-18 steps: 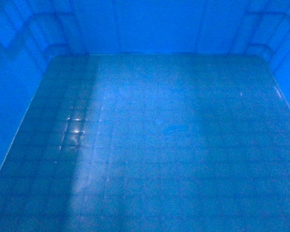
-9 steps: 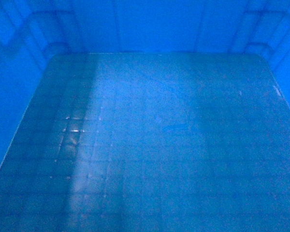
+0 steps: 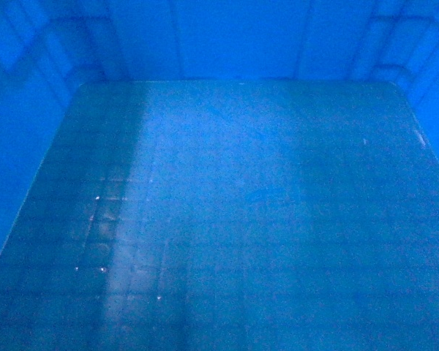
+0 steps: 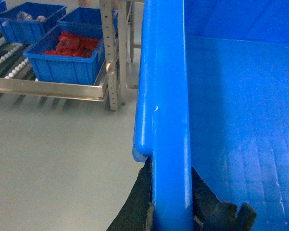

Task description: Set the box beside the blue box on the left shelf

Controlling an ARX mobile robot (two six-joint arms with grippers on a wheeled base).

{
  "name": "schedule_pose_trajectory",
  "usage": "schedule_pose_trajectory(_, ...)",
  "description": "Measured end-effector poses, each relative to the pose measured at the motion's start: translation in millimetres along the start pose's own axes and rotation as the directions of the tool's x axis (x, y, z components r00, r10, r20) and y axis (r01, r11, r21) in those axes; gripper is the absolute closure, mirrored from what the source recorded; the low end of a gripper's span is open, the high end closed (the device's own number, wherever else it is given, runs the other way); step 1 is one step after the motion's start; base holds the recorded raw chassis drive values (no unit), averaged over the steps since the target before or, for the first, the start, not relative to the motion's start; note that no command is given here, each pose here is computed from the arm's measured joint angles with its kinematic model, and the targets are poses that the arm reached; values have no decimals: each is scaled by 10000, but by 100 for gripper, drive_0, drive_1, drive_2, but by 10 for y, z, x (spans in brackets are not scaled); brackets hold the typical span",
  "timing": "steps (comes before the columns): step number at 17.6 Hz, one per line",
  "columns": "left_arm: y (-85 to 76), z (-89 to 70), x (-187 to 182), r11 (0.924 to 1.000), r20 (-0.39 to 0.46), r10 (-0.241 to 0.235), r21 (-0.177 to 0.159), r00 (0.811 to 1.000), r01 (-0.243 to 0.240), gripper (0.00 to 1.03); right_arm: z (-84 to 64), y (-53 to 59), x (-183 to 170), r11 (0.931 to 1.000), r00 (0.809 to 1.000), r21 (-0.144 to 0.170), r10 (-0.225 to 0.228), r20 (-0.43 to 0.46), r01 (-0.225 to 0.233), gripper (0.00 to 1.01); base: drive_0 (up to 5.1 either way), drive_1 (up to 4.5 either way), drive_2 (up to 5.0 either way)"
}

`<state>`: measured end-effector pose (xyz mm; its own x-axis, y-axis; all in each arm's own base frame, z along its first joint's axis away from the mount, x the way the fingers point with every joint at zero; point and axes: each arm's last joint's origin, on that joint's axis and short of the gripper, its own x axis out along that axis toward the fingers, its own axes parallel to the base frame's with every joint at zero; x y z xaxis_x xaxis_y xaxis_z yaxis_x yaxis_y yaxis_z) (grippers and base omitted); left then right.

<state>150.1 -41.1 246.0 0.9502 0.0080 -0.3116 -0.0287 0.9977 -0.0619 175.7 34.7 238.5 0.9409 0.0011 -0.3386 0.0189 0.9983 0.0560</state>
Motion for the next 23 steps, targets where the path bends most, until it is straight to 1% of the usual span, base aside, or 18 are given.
schedule_pose_trajectory(20,0,-1,-1,10000,-15,-1,9,10000,1,95,-3,0,2,10000,10000,-1,-14,-21,14,81,1,430,-428)
schedule_pose_trajectory(23,0,-7,4,10000,-64,11,25,10000,-11,95,-8,0,4,10000,10000,-15,-13,-66,13,81,0,0,0)
